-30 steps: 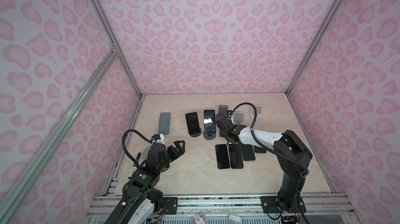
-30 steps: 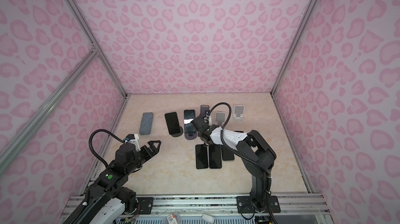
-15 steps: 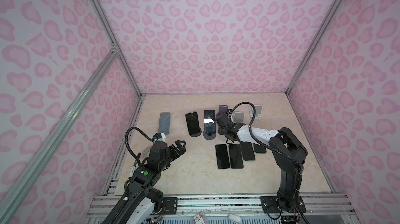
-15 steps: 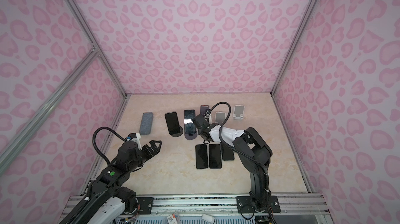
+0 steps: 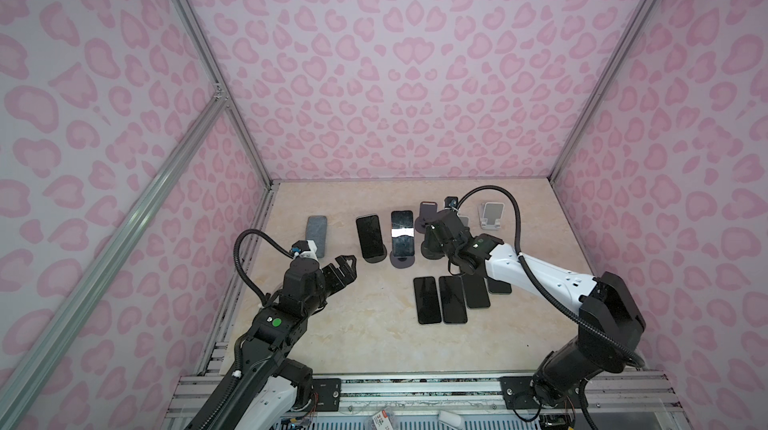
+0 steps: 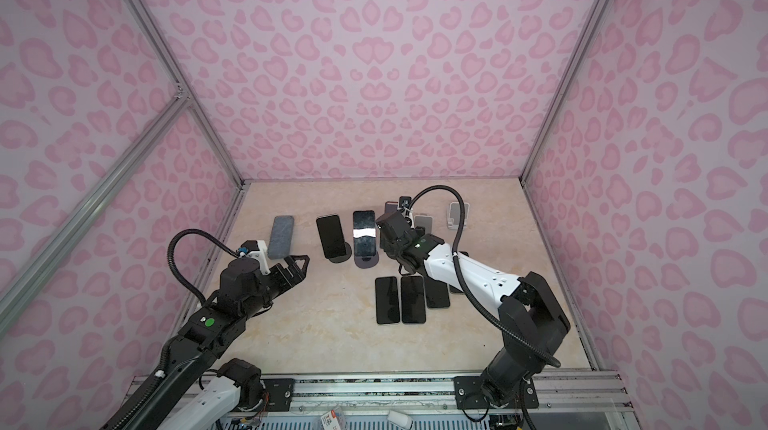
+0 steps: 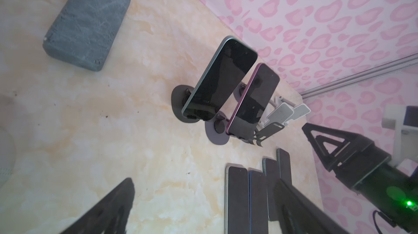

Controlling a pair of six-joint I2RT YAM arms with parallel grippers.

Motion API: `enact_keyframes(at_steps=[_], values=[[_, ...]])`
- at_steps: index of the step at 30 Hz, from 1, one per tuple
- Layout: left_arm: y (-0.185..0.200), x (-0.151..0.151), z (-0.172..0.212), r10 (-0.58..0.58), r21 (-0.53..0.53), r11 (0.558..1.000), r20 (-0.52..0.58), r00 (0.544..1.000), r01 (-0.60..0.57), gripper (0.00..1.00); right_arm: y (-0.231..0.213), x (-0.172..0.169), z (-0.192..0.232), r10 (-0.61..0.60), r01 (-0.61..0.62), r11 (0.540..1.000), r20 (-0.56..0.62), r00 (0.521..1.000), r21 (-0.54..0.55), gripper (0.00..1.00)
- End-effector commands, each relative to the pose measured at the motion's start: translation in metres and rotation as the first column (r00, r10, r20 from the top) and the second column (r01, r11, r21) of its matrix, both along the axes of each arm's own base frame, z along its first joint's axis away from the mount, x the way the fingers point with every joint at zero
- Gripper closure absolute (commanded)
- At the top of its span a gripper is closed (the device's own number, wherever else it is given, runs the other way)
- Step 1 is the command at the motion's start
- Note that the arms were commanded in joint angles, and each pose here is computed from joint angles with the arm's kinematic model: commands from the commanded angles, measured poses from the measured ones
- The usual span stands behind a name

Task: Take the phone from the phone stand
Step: 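Swing the right gripper toward the purple-edged phone on a far dark stand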

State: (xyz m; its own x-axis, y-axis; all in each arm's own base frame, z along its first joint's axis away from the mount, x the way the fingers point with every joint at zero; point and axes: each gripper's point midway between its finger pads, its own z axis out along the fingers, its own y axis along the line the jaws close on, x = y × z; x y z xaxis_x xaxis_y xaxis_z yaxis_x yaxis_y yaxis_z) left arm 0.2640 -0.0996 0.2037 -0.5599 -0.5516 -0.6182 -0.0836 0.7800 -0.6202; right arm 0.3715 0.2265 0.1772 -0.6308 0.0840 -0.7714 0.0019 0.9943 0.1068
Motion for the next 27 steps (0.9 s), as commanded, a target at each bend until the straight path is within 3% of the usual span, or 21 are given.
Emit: enact_keyframes(at_steps=[1,8,12,19,27], values=[[0.008,0.005,0.021,0.013,0.068,0.998,0.053,0.999,-0.017,0.01,-0.011,-0.019,-0.008,0.024,-0.026,0.999,-0.055,0.998,-0.024,0.20],[0.016,0.007,0.052,0.016,0.152,0.988,0.087,0.996,-0.029,0.02,-0.019,-0.043,0.002,0.072,-0.071,0.997,-0.044,0.996,0.042,0.20],[0.022,0.003,0.057,0.049,0.126,0.990,0.108,0.993,-0.063,0.02,-0.016,-0.050,0.012,0.091,-0.087,0.991,-0.036,0.995,0.102,0.20],[0.025,-0.011,0.012,0.102,0.034,0.994,0.033,0.994,-0.104,0.03,-0.009,-0.058,0.017,0.087,-0.084,0.994,-0.036,0.996,0.077,0.20],[0.026,-0.023,-0.027,0.150,-0.078,0.985,-0.022,0.988,-0.151,0.03,0.024,-0.046,0.024,0.089,-0.089,0.996,-0.017,0.996,0.015,0.11]])
